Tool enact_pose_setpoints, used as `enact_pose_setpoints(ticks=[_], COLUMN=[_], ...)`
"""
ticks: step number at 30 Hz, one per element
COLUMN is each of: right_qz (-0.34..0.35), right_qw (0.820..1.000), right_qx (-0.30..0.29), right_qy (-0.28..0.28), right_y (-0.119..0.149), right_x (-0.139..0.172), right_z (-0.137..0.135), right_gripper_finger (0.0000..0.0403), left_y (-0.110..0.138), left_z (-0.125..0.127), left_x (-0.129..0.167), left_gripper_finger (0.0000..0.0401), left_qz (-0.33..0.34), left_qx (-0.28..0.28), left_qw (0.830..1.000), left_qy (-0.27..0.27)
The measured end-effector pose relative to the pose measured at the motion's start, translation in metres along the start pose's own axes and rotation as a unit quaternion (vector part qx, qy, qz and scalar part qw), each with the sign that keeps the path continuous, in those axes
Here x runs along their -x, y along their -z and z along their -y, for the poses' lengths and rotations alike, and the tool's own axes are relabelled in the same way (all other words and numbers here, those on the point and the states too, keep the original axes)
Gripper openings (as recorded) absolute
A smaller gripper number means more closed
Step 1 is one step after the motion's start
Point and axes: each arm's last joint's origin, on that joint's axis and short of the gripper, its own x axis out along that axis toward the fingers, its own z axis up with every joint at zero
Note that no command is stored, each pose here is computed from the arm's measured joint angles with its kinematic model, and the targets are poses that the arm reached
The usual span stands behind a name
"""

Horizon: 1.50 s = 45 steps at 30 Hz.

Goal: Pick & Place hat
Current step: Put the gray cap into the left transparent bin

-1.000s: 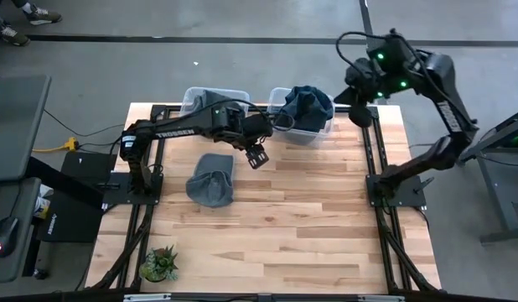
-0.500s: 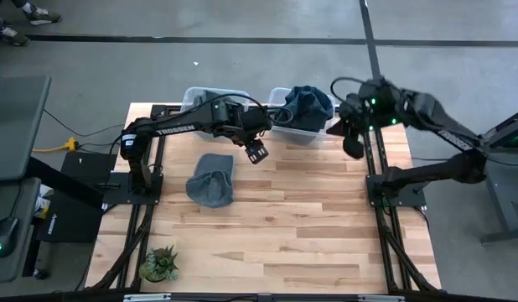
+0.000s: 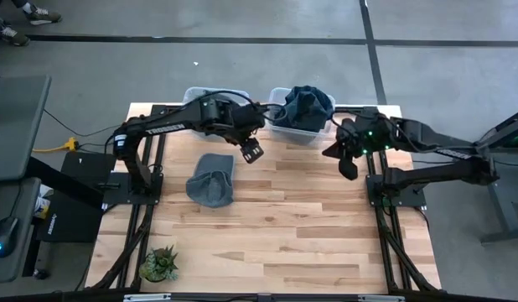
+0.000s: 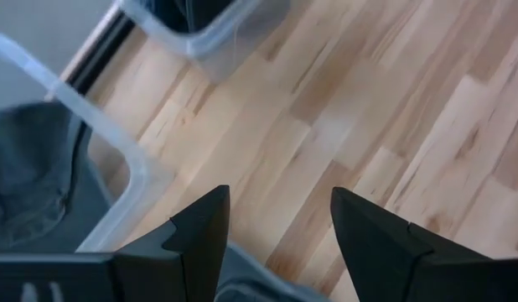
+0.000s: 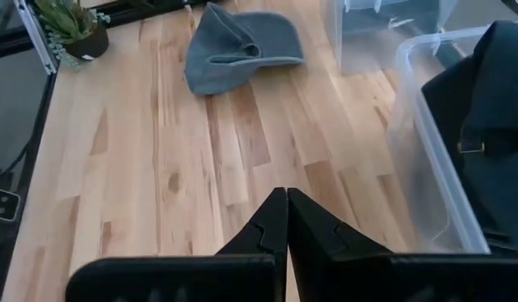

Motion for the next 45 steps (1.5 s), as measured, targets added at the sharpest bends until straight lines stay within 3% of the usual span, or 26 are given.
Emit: enact_pose_setpoints(ticks=[6, 11, 22, 29, 34, 36, 40, 43, 45], right_qz=[-0.009, -0.001, 0.013, 0.023, 0.048, 0.053, 0.060, 0.058, 0.058], right_qw=[1.000, 1.000, 1.000, 1.000, 0.999, 0.998, 0.998, 0.998, 0.998], right_qx=[0.005, 0.009, 0.012, 0.011, 0.013, 0.015, 0.016, 0.018, 0.018], right_qy=[-0.001, -0.002, 0.011, 0.010, 0.006, 0.006, 0.005, 0.005, 0.005], right_y=[0.010, 0.011, 0.009, 0.007, 0.002, 0.001, 0.000, 0.000, 0.000], right_x=[-0.009, -0.011, -0.011, -0.011, -0.011, -0.011, -0.011, -0.011, -0.011], right_z=[-0.005, -0.010, -0.011, -0.011, -0.012, -0.012, -0.013, -0.013, -0.013], right_gripper_finger=[0.0000, 0.0000, 0.0000, 0.0000, 0.0000, 0.0000, 0.0000, 0.0000, 0.0000], left_y=[0.005, 0.020, 0.063, 0.112, 0.149, 0.158, 0.182, 0.205, 0.207], left_z=[-0.006, -0.021, -0.046, -0.055, -0.057, -0.057, -0.062, -0.069, -0.068], left_x=[0.017, 0.054, 0.101, 0.083, 0.051, 0.043, 0.027, 0.016, 0.011], left_gripper_finger=[0.0204, 0.0204, 0.0204, 0.0204, 0.0204, 0.0204, 0.0204, 0.0204, 0.0204], left_qz=[0.006, 0.022, 0.019, 0.010, 0.012, 0.023, -0.016, -0.068, -0.067], left_qx=[-0.003, 0.007, 0.060, 0.118, 0.172, 0.209, 0.274, 0.320, 0.344], left_qw=[1.000, 1.000, 0.993, 0.990, 0.985, 0.976, 0.959, 0.944, 0.935], left_qy=[0.000, -0.017, -0.100, -0.079, 0.005, 0.051, 0.075, 0.048, 0.062])
